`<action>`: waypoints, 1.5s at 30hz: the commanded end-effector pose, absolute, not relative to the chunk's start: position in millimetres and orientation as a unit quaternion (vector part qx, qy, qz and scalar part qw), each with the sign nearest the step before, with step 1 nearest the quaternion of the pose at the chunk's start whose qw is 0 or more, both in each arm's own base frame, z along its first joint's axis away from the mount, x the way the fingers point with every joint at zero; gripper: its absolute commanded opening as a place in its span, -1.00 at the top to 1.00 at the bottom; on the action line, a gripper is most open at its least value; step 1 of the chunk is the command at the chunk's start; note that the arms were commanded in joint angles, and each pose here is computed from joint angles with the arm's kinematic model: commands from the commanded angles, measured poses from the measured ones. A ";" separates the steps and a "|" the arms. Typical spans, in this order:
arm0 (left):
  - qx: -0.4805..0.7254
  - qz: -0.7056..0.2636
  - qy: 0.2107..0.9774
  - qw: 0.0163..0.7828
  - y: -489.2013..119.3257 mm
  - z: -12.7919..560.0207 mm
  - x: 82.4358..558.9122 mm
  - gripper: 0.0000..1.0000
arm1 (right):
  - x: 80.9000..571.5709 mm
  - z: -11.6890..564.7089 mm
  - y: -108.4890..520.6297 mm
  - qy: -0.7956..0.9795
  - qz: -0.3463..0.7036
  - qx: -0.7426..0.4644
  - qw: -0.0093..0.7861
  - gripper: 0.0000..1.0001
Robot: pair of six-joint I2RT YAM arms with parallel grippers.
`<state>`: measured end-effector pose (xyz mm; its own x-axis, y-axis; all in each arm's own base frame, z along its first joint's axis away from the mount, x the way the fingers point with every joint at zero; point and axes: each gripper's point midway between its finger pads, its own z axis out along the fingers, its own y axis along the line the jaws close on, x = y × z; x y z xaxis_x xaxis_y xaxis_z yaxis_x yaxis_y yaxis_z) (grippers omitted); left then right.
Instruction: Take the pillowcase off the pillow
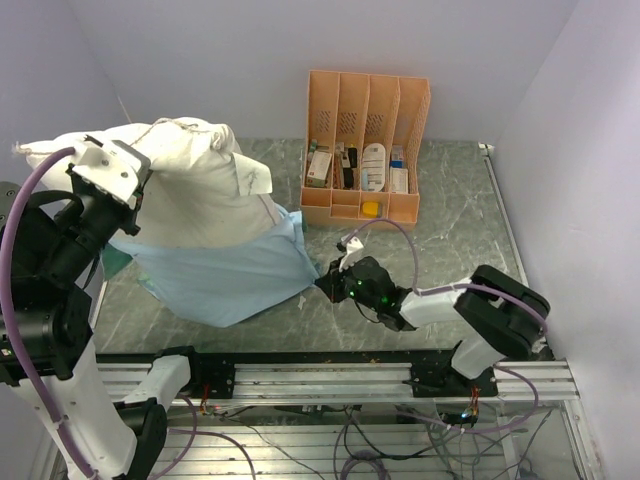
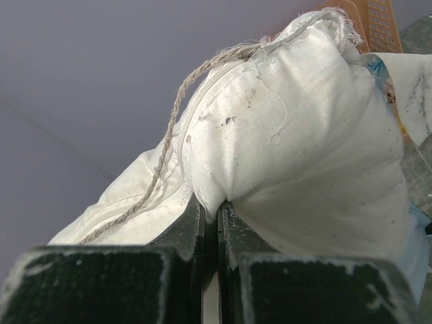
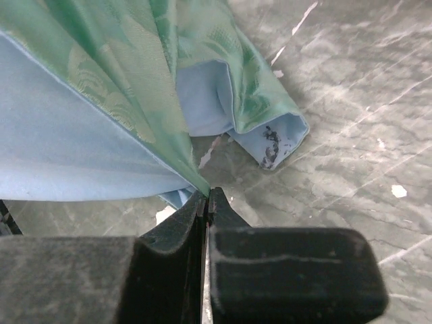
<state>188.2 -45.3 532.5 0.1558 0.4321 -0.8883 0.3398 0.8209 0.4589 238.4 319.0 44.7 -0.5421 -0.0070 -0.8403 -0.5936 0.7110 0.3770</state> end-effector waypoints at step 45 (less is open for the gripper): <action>0.305 0.067 0.592 0.743 -46.4 566.9 172.6 0.86 | 277.0 197.4 369.9 0.709 0.415 -0.271 0.502 1.00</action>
